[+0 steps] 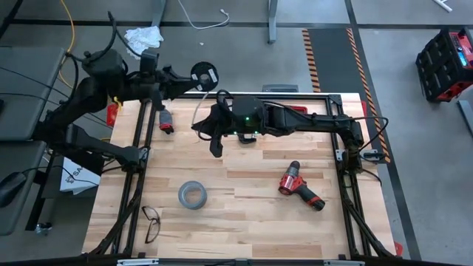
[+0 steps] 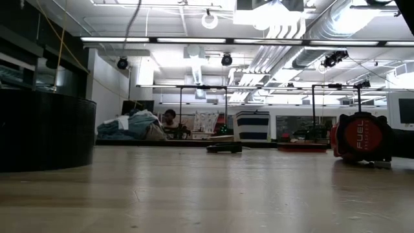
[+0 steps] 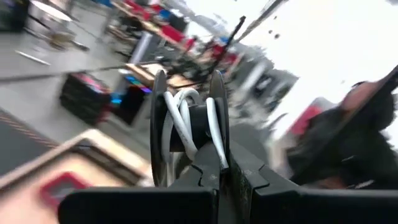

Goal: Coil cords
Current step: Coil the white wire

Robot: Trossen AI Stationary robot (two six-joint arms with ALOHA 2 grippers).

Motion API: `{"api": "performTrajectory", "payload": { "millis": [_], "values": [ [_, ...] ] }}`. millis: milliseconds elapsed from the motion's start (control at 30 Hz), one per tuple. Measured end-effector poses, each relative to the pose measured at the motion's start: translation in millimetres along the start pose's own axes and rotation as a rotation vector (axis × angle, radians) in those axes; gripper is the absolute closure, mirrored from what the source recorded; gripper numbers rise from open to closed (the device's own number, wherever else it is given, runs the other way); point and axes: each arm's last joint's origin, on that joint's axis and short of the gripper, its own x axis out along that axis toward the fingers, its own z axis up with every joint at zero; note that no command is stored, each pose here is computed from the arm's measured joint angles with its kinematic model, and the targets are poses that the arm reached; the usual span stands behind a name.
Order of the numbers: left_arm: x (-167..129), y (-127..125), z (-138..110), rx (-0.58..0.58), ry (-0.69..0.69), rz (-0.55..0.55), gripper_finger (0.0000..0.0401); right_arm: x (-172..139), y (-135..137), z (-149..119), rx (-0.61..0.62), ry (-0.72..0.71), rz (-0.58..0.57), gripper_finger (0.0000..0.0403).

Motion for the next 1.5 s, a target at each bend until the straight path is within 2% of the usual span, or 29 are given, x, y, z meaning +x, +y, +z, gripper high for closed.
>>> {"api": "performTrajectory", "payload": {
  "millis": [133, 300, 400, 833, 1100, 1233, 1333, 1500],
  "values": [
    [5.0, -3.2, 4.9, -0.139, -0.011, -0.108, 0.0400, -0.2, 1.3, 5.3, 0.006, -0.055, 0.005, 0.0403],
    [9.8, -4.8, 3.7, -0.214, 0.031, -0.177, 0.0400, -0.8, 1.7, 11.6, 0.009, -0.120, 0.010, 0.0403],
    [11.1, -5.8, 3.9, -0.220, 0.041, -0.207, 0.0400, -0.9, 1.8, 12.5, 0.009, -0.130, 0.011, 0.0403],
    [10.6, -17.7, 13.1, -0.242, 0.056, -0.458, 0.0400, -2.7, 7.4, 20.3, -0.021, -0.212, 0.025, 0.0400],
    [18.5, -23.5, 16.2, -0.309, 0.083, -0.602, 0.0400, -4.1, 15.3, 23.9, -0.110, -0.257, 0.032, 0.0348],
    [18.8, -27.0, 17.4, -0.309, 0.131, -0.699, 0.0400, -5.2, 21.5, 25.5, -0.154, -0.279, -0.020, 0.0315],
    [15.6, -29.2, 16.5, -0.267, 0.192, -0.770, 0.0400, -5.7, 25.3, 25.5, -0.157, -0.282, -0.051, 0.0290],
    [3.8, -32.7, 17.4, -0.134, 0.245, -0.883, 0.0400, -6.2, 30.2, 24.7, -0.153, -0.275, -0.027, 0.0263]
  ]
}}
